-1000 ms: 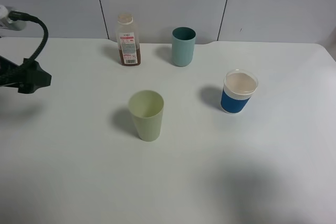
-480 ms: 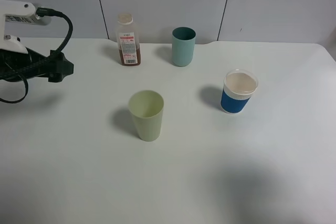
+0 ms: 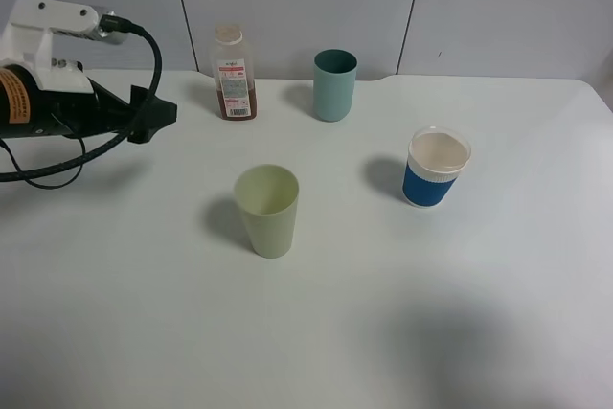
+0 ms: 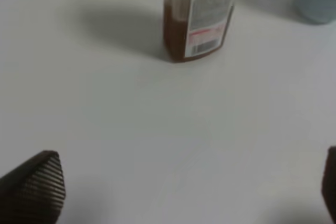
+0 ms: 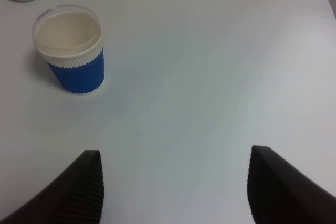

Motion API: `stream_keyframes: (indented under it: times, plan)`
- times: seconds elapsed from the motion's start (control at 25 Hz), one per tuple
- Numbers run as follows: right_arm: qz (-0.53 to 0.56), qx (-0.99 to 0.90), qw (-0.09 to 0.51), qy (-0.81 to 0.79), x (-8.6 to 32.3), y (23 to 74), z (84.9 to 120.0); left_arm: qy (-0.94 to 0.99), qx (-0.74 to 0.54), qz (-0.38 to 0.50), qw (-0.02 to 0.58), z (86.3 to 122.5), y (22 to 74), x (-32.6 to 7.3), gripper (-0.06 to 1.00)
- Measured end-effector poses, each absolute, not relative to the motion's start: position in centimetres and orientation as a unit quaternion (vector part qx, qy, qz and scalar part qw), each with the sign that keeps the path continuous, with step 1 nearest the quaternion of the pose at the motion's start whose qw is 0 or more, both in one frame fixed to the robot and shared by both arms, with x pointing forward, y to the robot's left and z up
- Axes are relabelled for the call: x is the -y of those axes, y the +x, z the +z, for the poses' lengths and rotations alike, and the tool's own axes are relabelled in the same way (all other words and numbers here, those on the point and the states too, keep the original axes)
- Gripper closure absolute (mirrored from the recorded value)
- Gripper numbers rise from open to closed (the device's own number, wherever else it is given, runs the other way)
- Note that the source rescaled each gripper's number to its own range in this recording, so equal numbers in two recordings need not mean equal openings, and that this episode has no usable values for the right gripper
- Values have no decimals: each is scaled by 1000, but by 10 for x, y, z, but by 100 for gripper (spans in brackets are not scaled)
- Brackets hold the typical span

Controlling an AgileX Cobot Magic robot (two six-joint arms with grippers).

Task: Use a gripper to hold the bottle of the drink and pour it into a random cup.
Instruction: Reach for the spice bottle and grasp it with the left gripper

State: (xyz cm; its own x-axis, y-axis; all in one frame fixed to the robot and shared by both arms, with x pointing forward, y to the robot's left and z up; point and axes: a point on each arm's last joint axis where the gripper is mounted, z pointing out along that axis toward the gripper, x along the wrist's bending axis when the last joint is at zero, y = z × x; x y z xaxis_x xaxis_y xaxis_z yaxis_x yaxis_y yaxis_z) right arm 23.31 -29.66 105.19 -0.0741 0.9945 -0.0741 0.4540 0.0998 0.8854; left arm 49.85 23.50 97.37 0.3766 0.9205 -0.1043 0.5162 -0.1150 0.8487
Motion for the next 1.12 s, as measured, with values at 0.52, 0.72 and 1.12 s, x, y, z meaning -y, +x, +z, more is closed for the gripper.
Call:
stream_keyframes:
  times: [0.52, 0.72, 1.12]
  plan:
    - [359, -639, 376, 567, 297, 233, 1052, 767, -418, 216, 435, 955, 537, -246, -6]
    - [359, -639, 376, 567, 297, 233, 1052, 770, -403, 211, 448, 952, 553, -243, -6]
    - [359, -639, 376, 567, 297, 233, 1052, 818, -280, 184, 468, 950, 588, -228, -6]
